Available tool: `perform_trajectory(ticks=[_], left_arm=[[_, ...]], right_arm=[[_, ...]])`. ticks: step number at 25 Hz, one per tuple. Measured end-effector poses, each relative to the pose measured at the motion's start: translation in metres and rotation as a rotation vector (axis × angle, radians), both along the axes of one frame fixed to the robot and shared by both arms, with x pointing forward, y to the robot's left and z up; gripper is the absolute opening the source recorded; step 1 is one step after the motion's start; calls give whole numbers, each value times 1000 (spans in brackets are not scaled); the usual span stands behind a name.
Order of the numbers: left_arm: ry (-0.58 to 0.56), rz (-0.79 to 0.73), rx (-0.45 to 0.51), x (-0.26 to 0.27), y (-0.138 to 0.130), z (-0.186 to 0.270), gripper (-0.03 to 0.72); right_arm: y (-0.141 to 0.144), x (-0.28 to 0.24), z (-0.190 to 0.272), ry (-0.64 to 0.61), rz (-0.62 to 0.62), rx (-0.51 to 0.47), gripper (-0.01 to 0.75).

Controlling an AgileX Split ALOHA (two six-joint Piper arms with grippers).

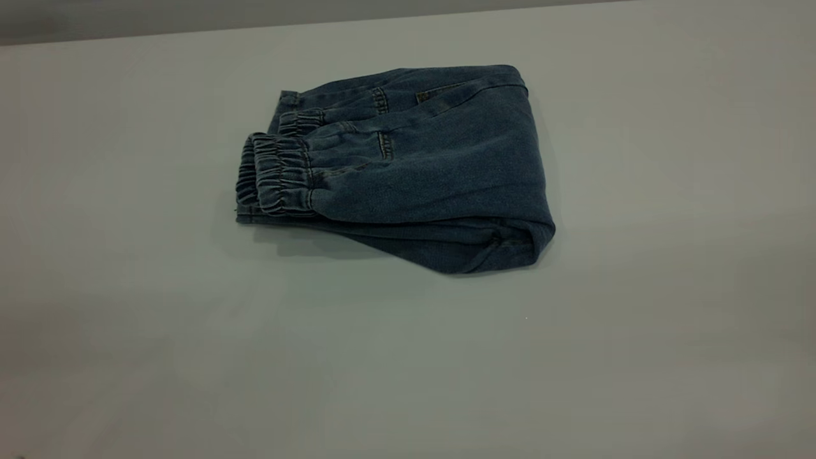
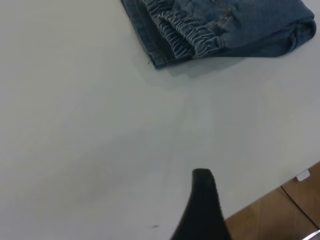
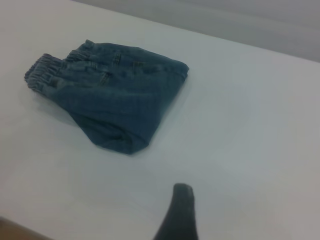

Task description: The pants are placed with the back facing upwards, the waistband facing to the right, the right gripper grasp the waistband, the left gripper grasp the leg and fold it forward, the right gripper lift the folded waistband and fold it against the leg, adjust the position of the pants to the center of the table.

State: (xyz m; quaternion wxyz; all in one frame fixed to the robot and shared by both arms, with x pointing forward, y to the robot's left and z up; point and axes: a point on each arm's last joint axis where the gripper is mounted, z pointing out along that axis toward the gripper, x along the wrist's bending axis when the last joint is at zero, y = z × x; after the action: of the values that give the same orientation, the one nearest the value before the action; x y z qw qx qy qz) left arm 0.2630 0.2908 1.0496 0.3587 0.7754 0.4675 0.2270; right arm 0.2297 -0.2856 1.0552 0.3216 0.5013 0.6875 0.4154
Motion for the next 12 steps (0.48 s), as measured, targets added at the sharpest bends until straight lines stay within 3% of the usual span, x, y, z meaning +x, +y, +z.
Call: perform_trajectory(ticks=[12], left_arm=[[1,7,1,0,0,0,518]], right_arm=[[0,0,0,0,2,3,583]])
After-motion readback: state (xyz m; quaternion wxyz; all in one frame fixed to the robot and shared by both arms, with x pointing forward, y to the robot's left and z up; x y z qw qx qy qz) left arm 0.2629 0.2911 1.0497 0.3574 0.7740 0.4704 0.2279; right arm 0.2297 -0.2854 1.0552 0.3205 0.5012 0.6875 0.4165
